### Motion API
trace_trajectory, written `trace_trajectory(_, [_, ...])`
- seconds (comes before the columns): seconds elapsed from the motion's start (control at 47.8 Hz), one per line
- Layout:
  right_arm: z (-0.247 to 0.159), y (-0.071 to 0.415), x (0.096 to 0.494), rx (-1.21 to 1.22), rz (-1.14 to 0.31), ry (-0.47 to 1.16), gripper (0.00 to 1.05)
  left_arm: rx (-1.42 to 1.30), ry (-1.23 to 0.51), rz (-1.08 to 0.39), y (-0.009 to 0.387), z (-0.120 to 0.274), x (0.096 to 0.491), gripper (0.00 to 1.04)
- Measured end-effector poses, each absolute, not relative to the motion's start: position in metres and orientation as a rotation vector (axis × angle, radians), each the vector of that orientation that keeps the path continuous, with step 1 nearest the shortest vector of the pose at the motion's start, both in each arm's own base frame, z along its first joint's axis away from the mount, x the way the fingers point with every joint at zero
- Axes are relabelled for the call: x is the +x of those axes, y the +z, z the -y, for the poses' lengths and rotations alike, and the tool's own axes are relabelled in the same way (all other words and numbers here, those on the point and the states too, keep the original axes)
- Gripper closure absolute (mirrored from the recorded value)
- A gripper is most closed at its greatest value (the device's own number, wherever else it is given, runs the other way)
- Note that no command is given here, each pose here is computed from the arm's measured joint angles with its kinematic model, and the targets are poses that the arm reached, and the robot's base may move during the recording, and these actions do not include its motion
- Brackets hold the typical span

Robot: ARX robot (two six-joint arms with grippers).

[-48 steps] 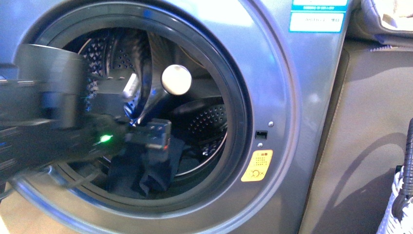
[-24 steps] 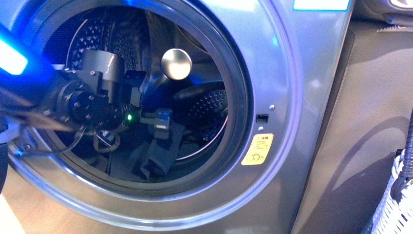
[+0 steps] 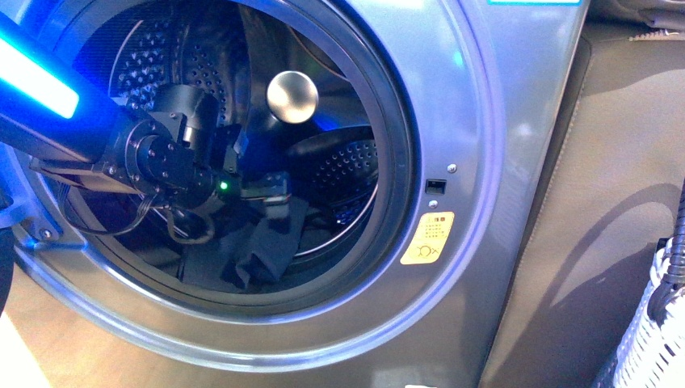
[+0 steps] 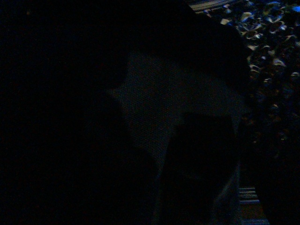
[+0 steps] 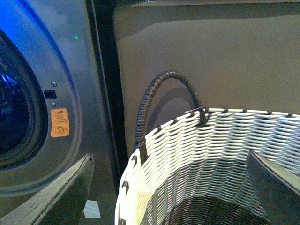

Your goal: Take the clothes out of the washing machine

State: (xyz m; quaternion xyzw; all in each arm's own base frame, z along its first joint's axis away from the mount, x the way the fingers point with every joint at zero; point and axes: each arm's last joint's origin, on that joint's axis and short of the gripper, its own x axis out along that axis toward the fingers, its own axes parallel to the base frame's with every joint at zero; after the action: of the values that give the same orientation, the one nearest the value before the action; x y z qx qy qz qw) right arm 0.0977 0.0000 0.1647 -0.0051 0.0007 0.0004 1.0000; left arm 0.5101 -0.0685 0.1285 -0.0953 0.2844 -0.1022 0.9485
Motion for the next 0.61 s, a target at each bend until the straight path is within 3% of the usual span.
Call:
trace_trajectory(0.314, [0.000,0.165,0.098,-0.010,-0.001,0.000,0.08,-0.177,-0.338,-0.724,0.116,0.086,0.494,0.06])
trace_trajectory(0.607, [0.000,0.165,0.098,-0.010,-0.001,0.000,0.08,0.011,-0.254,-0.786,0.120,0.086,0.497,0.06])
